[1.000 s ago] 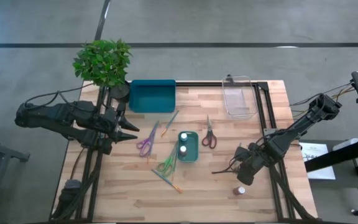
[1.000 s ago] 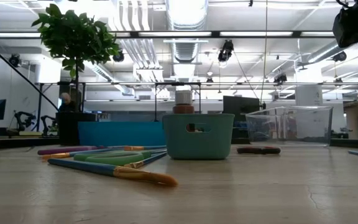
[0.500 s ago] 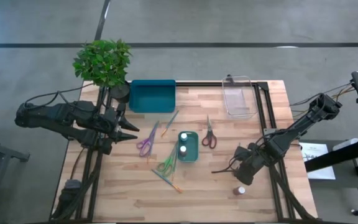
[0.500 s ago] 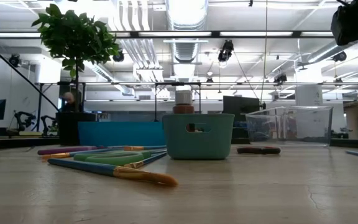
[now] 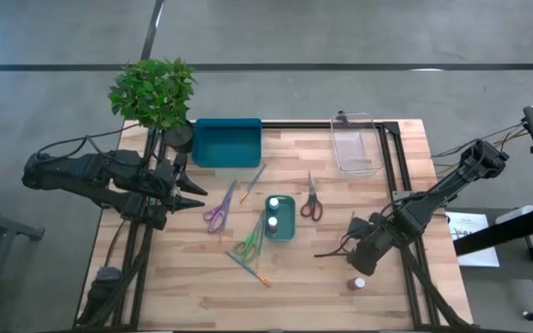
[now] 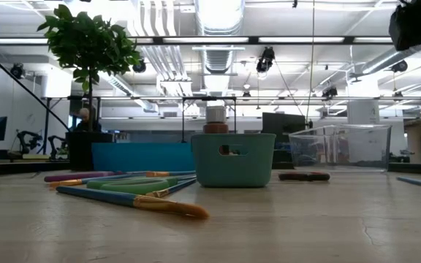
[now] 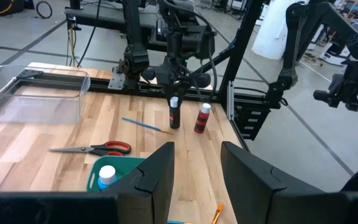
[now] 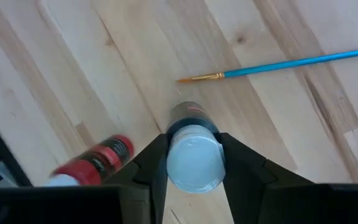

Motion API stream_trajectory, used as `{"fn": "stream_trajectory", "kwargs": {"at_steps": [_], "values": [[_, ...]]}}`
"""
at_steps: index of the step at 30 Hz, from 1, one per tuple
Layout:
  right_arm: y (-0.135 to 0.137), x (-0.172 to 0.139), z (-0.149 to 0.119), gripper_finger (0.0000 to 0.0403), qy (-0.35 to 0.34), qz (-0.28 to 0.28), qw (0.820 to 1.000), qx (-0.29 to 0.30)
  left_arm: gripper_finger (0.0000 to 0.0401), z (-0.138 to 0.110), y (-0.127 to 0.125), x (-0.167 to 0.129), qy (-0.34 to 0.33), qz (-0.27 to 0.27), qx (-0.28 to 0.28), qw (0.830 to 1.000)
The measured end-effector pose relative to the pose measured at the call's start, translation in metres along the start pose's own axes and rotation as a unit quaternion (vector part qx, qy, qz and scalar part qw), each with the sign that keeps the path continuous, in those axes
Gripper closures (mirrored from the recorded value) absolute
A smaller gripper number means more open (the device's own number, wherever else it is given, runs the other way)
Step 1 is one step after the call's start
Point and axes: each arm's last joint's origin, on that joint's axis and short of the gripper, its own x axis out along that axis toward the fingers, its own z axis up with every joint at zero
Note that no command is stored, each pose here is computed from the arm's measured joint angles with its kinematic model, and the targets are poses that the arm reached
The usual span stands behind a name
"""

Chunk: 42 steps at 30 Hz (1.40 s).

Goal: Pick & Place Paint Supplies
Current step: Put the black paint bottle into the blue bin

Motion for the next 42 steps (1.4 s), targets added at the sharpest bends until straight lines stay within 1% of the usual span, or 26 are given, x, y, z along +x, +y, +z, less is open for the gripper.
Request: {"fn": "stream_trajectory", "kwargs": {"at_steps": [7,9,16,19,23,26,28,32,36,39,42], "values": [[0.010,-0.027,0.023,0.0293,-0.063,0.007,0.998,-0.003,0.0260,0.000,0.000,0.000,0.000,0.000,0.000,1.000],[0.010,-0.035,0.030,0.0293,-0.071,0.004,0.997,-0.010,0.0260,0.000,0.000,0.000,0.000,0.000,0.000,1.000],[0.007,-0.061,0.070,0.0293,-0.101,0.028,0.994,-0.022,0.0260,0.000,0.000,0.000,-0.001,0.006,0.000,1.000],[0.004,-0.068,0.092,0.0293,-0.092,0.035,0.995,-0.029,0.0260,0.000,0.001,0.000,0.000,0.008,0.000,1.000],[0.013,-0.071,0.123,0.0293,-0.068,0.053,0.994,-0.067,0.0260,0.000,0.001,0.000,0.001,0.010,0.000,1.000],[0.019,-0.066,0.143,0.0293,-0.027,0.019,0.994,-0.100,0.0260,-0.001,0.001,0.000,0.002,0.010,-0.007,1.000],[0.025,-0.062,0.156,0.0293,-0.012,0.003,0.993,-0.119,0.0260,-0.001,0.001,0.000,0.002,0.011,-0.012,1.000],[0.033,-0.068,0.182,0.0293,-0.023,0.012,0.989,-0.145,0.0260,-0.001,0.001,0.000,0.006,0.011,-0.016,1.000],[0.029,-0.078,0.207,0.0293,-0.024,0.001,0.990,-0.140,0.0260,-0.002,0.001,0.000,0.008,0.012,-0.023,1.000],[0.028,-0.085,0.225,0.0293,-0.039,0.010,0.990,-0.135,0.0260,-0.002,0.001,0.000,0.008,0.012,-0.023,1.000],[0.030,-0.081,0.239,0.0293,-0.029,0.005,0.988,-0.148,0.0260,-0.002,0.001,0.000,0.008,0.012,-0.023,1.000]]}}
